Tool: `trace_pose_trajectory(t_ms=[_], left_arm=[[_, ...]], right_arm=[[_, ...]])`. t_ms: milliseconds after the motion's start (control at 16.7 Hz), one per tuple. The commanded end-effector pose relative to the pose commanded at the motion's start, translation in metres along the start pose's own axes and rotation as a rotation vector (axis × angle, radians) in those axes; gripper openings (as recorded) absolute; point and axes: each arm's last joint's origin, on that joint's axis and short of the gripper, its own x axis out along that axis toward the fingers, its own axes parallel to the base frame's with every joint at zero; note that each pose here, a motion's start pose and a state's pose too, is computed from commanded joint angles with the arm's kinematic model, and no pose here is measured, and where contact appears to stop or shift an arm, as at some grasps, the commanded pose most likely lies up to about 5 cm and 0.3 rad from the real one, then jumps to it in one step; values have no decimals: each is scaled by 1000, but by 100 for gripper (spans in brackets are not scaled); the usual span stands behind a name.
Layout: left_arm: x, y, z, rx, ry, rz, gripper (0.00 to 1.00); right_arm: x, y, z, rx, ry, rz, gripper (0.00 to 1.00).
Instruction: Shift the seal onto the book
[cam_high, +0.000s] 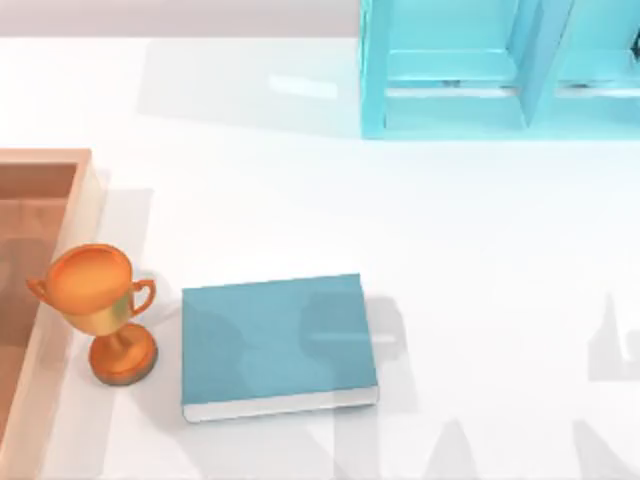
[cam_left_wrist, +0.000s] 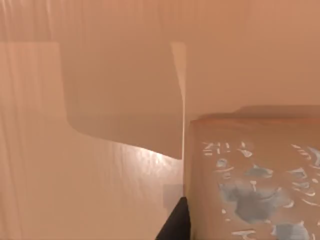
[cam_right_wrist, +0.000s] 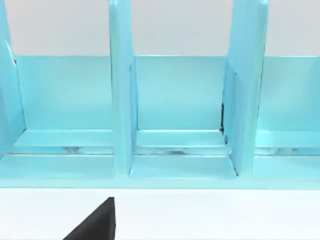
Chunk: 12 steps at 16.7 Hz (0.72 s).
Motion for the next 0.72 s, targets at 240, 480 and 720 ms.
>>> trace_pose_trajectory(t_ms=[240,480,720], left_arm=[[0,0,0,0,0,0,0],[0,0,0,0,0,0,0],[-12,-7,4,-2,-11,4,0]], right_arm=[[0,0,0,0,0,0,100],[0,0,0,0,0,0,100],[0,0,0,0,0,0,100]])
